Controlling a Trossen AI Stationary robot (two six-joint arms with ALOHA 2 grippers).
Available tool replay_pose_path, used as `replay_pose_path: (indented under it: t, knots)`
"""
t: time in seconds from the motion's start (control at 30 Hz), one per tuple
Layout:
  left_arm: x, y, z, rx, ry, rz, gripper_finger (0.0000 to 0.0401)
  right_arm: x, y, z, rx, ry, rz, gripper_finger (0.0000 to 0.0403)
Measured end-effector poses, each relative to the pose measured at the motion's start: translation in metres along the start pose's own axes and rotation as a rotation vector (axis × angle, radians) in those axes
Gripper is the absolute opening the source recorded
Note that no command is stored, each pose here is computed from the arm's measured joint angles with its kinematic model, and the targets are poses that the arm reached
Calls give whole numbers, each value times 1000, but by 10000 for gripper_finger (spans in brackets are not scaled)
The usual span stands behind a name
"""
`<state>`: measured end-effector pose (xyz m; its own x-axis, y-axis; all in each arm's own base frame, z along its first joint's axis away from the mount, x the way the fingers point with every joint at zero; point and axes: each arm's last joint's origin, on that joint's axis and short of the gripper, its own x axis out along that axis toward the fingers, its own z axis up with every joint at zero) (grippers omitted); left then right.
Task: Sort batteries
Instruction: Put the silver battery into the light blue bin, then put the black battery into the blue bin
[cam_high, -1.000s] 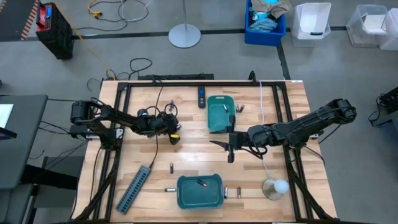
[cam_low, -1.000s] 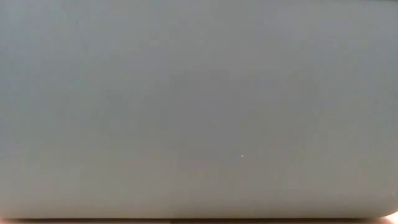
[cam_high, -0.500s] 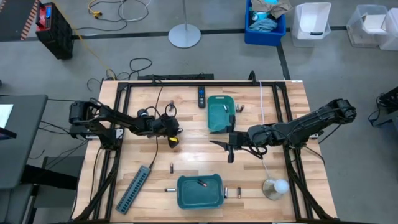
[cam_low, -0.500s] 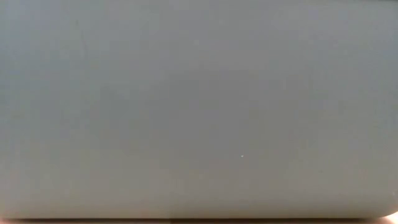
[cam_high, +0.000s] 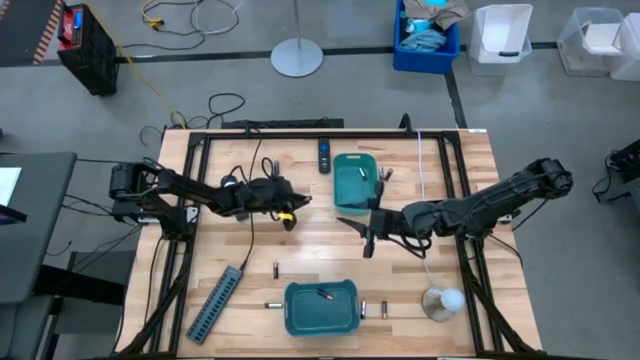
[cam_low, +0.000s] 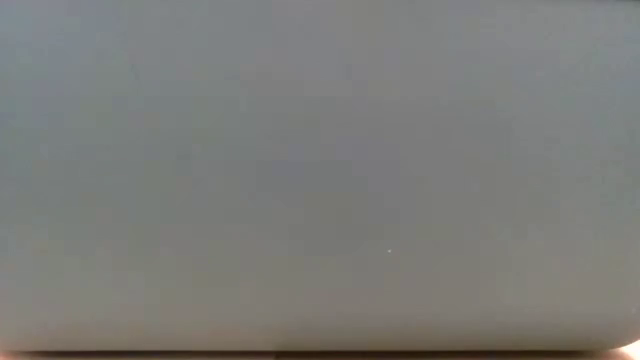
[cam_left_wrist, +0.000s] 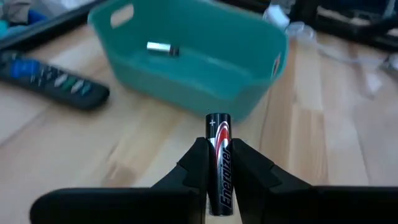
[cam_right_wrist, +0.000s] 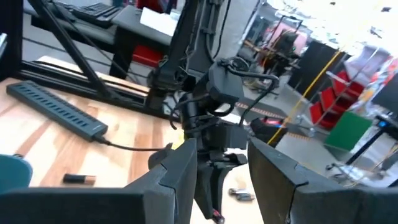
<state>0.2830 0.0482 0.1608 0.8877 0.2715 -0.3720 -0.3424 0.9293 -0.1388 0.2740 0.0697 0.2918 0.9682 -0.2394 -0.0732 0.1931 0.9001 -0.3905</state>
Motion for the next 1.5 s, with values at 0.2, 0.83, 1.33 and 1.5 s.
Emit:
replay_pose_path:
  t: [0.2,0.83,1.33,1.5]
  knots:
    - [15,-6,36,46,-42,6,42,-3,2,7,-9,-52,-13,157]
    - [118,7,69,27,-50,-69,56,-7,8,10,-48,-59,-20,157]
    - [110,3,78,95,-27,-72,133,-8,10,6,-50,8,-68,157]
    - [78,2,80,96,-101,-68,118,-15,13,0,-46,90,-96,157]
